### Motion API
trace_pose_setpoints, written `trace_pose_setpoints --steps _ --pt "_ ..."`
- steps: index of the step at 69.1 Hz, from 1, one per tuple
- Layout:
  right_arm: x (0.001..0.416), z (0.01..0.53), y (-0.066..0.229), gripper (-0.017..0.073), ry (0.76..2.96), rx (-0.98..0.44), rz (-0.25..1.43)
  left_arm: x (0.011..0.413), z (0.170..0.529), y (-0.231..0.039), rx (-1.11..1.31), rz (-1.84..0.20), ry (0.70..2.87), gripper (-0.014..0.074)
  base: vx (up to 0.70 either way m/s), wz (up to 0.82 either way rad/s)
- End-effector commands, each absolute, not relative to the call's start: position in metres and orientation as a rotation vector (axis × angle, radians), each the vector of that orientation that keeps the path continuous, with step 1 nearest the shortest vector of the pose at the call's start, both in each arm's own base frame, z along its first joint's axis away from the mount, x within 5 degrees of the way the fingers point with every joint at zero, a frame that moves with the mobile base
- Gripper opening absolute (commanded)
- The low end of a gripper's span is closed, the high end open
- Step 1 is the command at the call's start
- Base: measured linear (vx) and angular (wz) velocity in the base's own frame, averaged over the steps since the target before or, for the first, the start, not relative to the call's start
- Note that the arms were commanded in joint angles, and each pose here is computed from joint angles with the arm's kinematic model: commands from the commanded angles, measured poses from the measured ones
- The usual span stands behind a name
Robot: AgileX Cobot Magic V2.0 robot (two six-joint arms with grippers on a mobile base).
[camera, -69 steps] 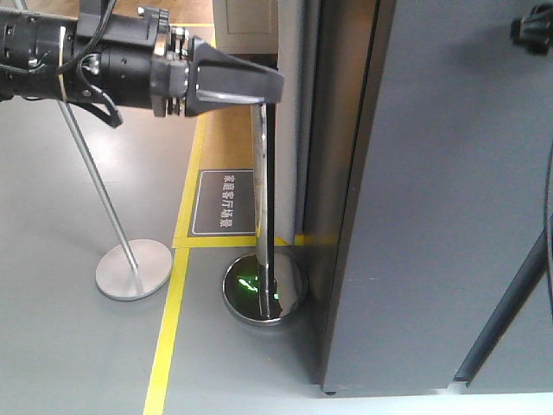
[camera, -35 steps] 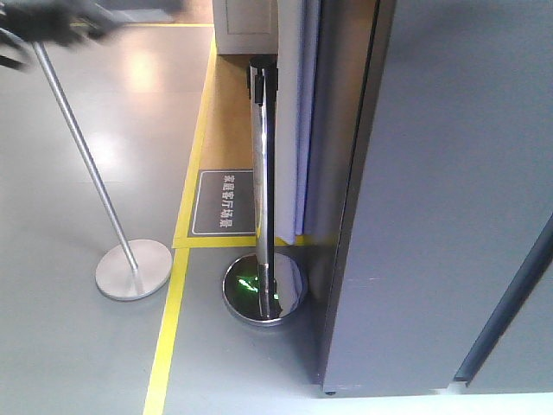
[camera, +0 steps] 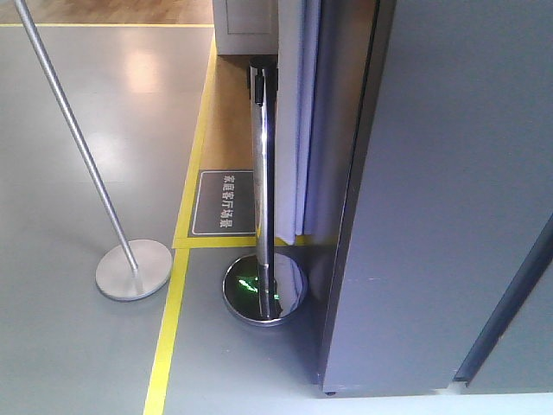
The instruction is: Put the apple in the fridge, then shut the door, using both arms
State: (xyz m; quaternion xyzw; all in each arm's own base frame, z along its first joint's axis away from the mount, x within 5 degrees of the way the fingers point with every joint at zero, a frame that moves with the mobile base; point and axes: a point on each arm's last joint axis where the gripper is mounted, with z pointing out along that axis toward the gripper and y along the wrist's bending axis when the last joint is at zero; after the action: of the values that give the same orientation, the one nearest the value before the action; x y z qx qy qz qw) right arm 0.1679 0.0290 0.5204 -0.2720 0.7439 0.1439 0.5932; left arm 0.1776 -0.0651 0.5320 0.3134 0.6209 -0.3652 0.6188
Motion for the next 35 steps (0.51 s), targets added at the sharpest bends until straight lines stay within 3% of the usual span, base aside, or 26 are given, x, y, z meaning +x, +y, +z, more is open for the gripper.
trace_pose_setpoints --steps 1,19,35 --pt "0.151 0.506 0.033 -0.0005 1.613 -0.557 0.360 0.160 0.546 -0.064 0.716 -0.757 1.383 -0.0008 0.00 0.00" --pt "0.102 0.437 0.030 -0.0005 1.575 -0.408 0.189 0.154 0.549 -0.047 0.367 -0.693 1.268 -0.0008 0.00 0.00" --pt "0.081 0.385 0.034 -0.0005 1.641 -0.409 0.202 0.147 0.494 -0.044 0.274 -0.674 1.390 -0.0008 0.00 0.00"
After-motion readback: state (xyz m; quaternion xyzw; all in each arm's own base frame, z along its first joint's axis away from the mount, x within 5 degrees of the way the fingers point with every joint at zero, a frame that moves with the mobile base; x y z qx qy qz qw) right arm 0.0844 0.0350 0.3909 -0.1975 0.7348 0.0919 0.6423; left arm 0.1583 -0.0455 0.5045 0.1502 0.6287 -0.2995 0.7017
